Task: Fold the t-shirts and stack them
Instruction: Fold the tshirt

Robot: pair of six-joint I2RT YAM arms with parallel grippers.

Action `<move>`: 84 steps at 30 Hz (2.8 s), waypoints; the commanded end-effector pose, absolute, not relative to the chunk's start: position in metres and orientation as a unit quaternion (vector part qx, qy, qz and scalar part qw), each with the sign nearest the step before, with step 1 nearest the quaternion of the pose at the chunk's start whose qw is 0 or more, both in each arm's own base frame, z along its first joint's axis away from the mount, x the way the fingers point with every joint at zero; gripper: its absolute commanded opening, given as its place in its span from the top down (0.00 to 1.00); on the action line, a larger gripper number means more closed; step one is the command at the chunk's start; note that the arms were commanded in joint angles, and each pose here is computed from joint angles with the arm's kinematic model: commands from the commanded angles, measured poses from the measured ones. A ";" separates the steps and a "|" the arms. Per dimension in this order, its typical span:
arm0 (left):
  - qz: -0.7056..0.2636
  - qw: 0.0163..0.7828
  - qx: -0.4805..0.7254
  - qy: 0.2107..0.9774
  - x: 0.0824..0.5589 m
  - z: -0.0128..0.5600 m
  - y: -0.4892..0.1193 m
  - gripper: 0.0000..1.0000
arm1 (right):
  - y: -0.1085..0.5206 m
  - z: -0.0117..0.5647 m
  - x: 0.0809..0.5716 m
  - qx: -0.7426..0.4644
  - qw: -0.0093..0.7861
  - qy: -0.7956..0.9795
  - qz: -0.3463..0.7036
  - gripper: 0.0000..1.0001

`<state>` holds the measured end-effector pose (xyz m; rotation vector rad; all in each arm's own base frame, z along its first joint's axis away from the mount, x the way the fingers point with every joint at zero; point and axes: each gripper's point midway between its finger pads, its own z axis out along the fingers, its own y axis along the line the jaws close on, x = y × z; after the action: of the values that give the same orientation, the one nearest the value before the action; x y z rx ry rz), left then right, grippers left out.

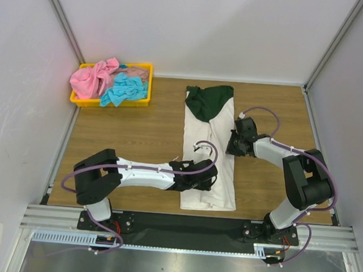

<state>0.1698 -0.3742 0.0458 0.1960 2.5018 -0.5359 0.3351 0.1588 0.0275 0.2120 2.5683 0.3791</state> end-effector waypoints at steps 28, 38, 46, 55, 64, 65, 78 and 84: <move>-0.205 0.291 0.024 0.934 0.180 0.048 -0.352 1.00 | 0.157 0.009 0.334 0.079 0.257 0.955 0.129 1.00; -0.223 0.295 0.019 0.929 0.171 0.059 -0.343 1.00 | 0.157 0.007 0.334 0.080 0.254 0.956 0.127 1.00; -0.228 0.282 0.030 0.932 0.162 0.054 -0.344 1.00 | 0.151 0.007 0.335 0.083 0.258 0.956 0.113 1.00; -0.224 0.283 0.059 0.931 0.165 0.058 -0.355 0.60 | 0.156 0.024 0.332 0.072 0.268 0.952 0.128 1.00; -0.241 0.286 0.087 0.924 0.147 0.073 -0.358 0.54 | 0.165 0.089 0.320 0.050 0.313 0.932 0.176 1.00; -0.240 0.284 0.090 0.924 0.145 0.073 -0.359 0.53 | 0.166 0.091 0.317 0.047 0.313 0.932 0.177 1.00; -0.216 0.236 0.102 0.942 0.132 0.047 -0.369 0.62 | 0.179 0.069 0.348 0.055 0.308 0.935 0.164 1.00; -0.213 0.221 0.106 0.946 0.127 0.040 -0.367 0.75 | 0.180 0.064 0.363 0.058 0.310 0.936 0.154 1.00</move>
<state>0.1301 -0.3592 0.0321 0.2786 2.6140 -0.5528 0.3381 0.1750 0.0453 0.1560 2.5581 0.4023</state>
